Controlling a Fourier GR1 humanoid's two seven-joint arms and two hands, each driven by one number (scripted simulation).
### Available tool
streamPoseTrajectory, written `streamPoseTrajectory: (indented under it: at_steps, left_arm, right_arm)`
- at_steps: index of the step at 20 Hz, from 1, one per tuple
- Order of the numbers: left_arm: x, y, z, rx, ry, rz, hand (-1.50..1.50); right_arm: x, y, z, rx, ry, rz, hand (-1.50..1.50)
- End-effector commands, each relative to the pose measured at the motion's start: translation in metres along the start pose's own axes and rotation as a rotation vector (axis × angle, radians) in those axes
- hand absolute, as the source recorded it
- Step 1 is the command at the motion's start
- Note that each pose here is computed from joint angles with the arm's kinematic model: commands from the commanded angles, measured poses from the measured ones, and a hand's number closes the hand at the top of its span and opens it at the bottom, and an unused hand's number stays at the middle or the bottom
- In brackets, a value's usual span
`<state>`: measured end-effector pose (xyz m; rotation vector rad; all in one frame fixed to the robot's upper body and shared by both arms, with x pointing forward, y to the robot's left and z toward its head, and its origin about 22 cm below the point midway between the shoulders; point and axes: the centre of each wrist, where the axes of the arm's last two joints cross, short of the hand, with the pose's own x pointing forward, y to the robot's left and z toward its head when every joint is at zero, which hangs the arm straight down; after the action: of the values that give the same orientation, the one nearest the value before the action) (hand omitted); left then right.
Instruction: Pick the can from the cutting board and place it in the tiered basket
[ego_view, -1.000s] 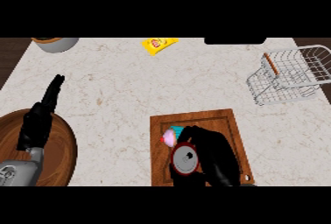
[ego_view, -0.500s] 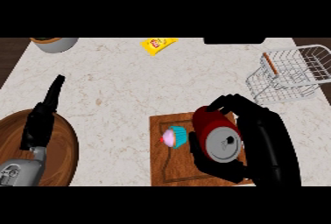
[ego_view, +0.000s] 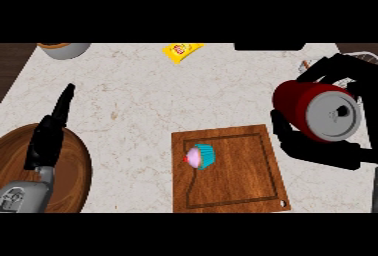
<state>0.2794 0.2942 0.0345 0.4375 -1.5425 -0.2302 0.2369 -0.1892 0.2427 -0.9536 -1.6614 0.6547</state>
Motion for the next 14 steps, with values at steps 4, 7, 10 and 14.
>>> streamPoseTrajectory:
  at_steps: [4, 7, 10, 14]
  left_arm:
    - [-0.01, -0.002, 0.002, -0.001, -0.005, -0.001, 0.0]
    - [0.003, -0.001, 0.001, -0.007, 0.006, 0.007, 0.0]
    - [-0.003, -0.002, -0.002, -0.006, 0.002, 0.006, 0.0]
    - [0.002, -0.002, 0.007, -0.028, 0.002, 0.011, 0.0]
  right_arm:
    - [-0.015, -0.026, -0.054, 0.007, -0.014, 0.03, 1.5]
    - [-0.036, -0.012, -0.064, 0.006, -0.034, 0.126, 1.5]
    - [-0.046, -0.016, -0.075, -0.056, 0.005, 0.23, 1.5]
    - [-0.083, -0.01, -0.092, -0.132, 0.035, 0.451, 1.5]
